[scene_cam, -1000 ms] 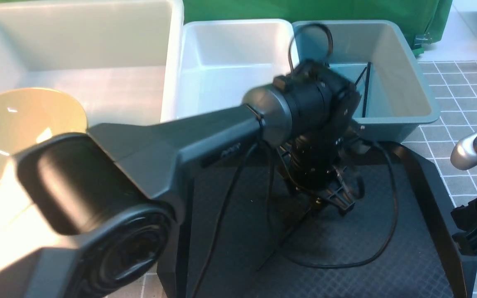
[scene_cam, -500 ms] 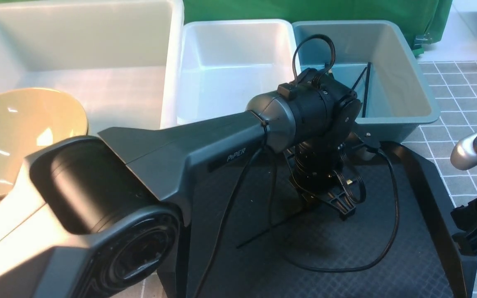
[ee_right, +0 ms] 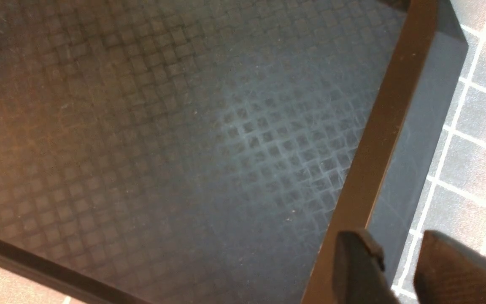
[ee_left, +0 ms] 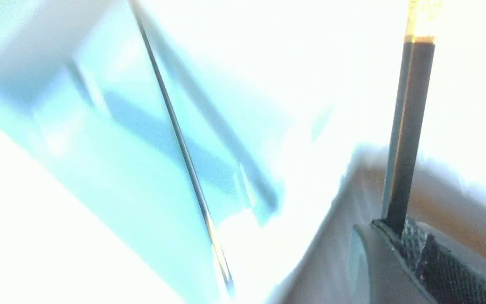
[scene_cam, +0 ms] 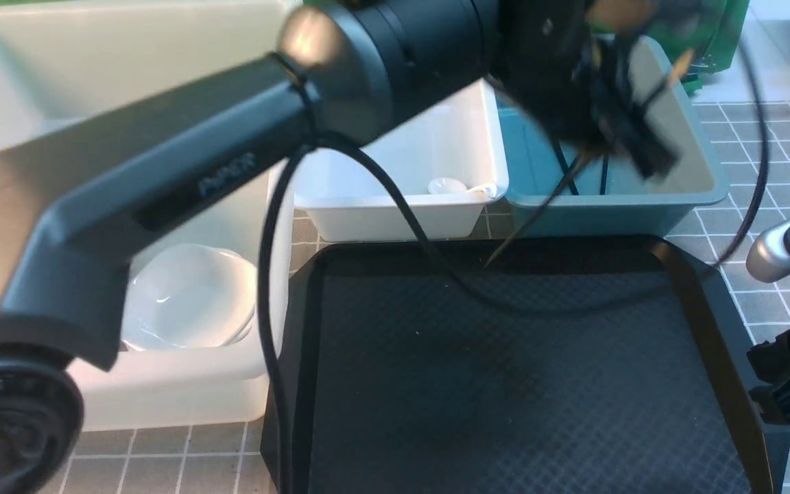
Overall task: On grey table put chopsticks spoon bowls plates into blue grey white boxes.
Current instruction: 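Reach for a black item in the blue bin with the left gripper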
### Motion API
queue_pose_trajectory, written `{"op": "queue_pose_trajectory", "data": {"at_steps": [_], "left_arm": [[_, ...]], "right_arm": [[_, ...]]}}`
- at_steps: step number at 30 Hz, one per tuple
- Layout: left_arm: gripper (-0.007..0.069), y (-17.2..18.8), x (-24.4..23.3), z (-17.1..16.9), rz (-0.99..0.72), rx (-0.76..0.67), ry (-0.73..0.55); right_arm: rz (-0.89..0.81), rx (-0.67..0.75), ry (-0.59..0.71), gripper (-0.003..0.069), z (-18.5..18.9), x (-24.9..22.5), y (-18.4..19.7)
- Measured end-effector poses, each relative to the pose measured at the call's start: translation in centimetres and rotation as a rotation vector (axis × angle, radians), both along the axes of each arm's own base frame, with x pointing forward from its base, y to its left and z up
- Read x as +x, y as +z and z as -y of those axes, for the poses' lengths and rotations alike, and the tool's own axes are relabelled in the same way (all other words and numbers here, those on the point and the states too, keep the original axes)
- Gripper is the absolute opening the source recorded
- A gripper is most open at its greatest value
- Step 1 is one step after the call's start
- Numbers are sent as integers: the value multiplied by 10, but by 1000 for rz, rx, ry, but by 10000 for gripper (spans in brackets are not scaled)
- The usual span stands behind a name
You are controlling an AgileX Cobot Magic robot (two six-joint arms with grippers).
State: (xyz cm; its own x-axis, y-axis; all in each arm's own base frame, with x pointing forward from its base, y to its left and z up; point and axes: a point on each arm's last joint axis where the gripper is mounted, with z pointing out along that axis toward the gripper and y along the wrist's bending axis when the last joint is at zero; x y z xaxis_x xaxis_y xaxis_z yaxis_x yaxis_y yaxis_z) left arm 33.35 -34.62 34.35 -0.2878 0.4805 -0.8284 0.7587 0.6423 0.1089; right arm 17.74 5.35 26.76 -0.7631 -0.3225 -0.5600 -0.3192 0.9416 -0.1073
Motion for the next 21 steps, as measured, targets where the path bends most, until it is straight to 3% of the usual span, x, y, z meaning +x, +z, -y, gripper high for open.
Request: {"op": "queue_pose_trajectory", "data": {"at_steps": [4, 8, 9, 11, 15, 16, 18, 21], "left_arm": [[1, 5, 32, 6, 252, -232, 29], [1, -20, 63, 9, 392, -363, 60], [11, -41, 76, 9, 414, -383, 75], [25, -52, 82, 9, 405, -382, 85], [148, -79, 91, 2, 193, -322, 153], [223, -77, 85, -3, 59, -250, 165], [265, -61, 76, -9, -11, -179, 152], [261, -18, 55, -24, -54, -35, 102]], "right_arm": [[0, 2, -3, 237, 0, 0, 0], [-2, 9, -13, 237, 0, 0, 0], [-2, 13, -18, 237, 0, 0, 0], [-2, 13, -19, 237, 0, 0, 0], [0, 15, -20, 237, 0, 0, 0], [0, 15, -20, 237, 0, 0, 0], [0, 15, -20, 237, 0, 0, 0], [-2, 13, -9, 237, -1, 0, 0]]}}
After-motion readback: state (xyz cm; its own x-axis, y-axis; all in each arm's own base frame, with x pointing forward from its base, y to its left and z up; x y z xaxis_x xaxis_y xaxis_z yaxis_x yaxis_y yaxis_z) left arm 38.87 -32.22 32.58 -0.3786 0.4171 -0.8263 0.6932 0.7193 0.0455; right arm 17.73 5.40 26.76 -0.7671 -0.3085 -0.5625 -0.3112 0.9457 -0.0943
